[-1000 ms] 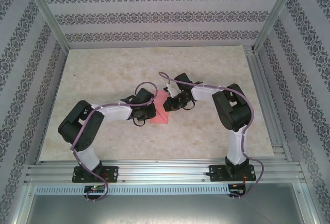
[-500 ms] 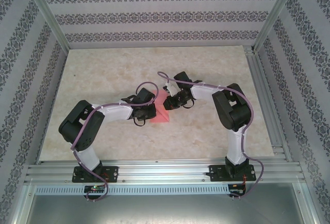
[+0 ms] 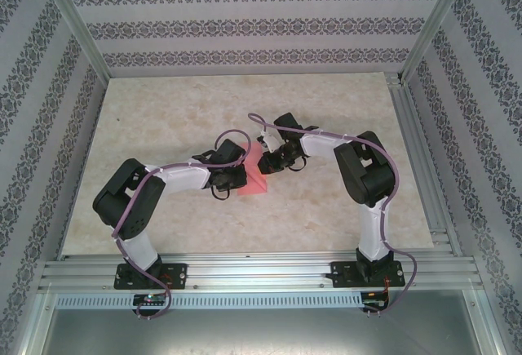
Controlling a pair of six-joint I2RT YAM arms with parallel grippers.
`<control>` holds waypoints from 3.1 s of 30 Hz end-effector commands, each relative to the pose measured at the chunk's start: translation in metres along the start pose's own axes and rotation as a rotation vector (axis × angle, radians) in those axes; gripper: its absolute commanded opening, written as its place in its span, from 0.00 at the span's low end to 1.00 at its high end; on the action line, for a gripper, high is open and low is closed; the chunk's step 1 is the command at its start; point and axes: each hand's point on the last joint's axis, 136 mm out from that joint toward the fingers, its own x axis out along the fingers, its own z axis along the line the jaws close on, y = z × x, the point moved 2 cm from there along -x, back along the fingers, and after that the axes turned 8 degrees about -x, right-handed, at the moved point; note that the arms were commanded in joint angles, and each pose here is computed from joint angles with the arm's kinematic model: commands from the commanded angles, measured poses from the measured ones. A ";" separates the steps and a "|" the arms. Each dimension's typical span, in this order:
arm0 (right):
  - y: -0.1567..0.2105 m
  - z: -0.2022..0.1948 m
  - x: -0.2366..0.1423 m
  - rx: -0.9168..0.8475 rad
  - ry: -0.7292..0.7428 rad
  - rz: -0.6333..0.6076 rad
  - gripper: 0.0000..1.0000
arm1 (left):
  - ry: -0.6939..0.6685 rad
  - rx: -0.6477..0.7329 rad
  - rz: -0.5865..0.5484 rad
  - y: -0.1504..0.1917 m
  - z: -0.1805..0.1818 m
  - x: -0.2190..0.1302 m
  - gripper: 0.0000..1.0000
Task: Fold a paper plane with a square sheet of paper (pick it up from the middle)
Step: Fold the triangle a second time at the center of the table.
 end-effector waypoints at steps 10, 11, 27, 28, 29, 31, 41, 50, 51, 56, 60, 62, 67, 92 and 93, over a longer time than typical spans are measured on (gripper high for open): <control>-0.003 0.002 0.008 -0.027 -0.006 0.010 0.07 | 0.103 0.000 -0.063 -0.008 -0.024 -0.033 0.16; -0.004 0.004 0.007 -0.029 -0.009 0.009 0.07 | 0.093 -0.003 -0.062 -0.008 -0.022 -0.032 0.15; -0.017 0.011 0.000 -0.042 -0.024 -0.004 0.08 | -0.030 -0.026 -0.008 0.010 0.009 -0.002 0.06; -0.017 0.010 0.001 -0.040 -0.024 -0.001 0.08 | -0.036 -0.024 -0.003 0.011 0.010 -0.001 0.06; -0.017 0.010 0.002 -0.040 -0.023 0.002 0.07 | -0.040 -0.024 0.001 0.012 0.010 0.000 0.06; -0.016 0.009 0.003 -0.040 -0.025 0.005 0.08 | -0.047 -0.020 0.008 0.013 0.012 0.003 0.06; -0.017 0.010 0.010 -0.038 -0.045 0.028 0.09 | -0.081 -0.002 0.007 0.014 0.017 0.003 0.04; -0.021 0.014 0.006 -0.046 -0.043 0.016 0.09 | -0.084 0.006 0.002 0.012 0.015 0.000 0.04; -0.021 0.013 0.006 -0.043 -0.038 0.021 0.09 | -0.084 0.006 0.000 0.012 0.015 0.000 0.04; -0.020 0.014 0.007 -0.044 -0.043 0.028 0.09 | -0.091 0.015 -0.001 0.012 0.015 -0.002 0.04; -0.015 0.005 0.014 -0.036 -0.010 0.059 0.09 | -0.089 0.016 -0.002 0.012 0.014 -0.002 0.04; -0.011 0.000 0.017 -0.031 0.007 0.071 0.08 | -0.088 0.019 -0.002 0.011 0.014 -0.002 0.04; -0.008 -0.006 0.020 -0.031 0.035 0.080 0.08 | -0.093 0.021 -0.006 0.010 0.014 -0.003 0.04; -0.019 -0.008 0.006 -0.050 0.090 0.014 0.08 | -0.100 0.028 -0.007 0.010 0.012 -0.005 0.03; -0.018 -0.009 0.006 -0.048 0.089 0.016 0.08 | -0.101 0.029 -0.005 0.010 0.013 -0.004 0.03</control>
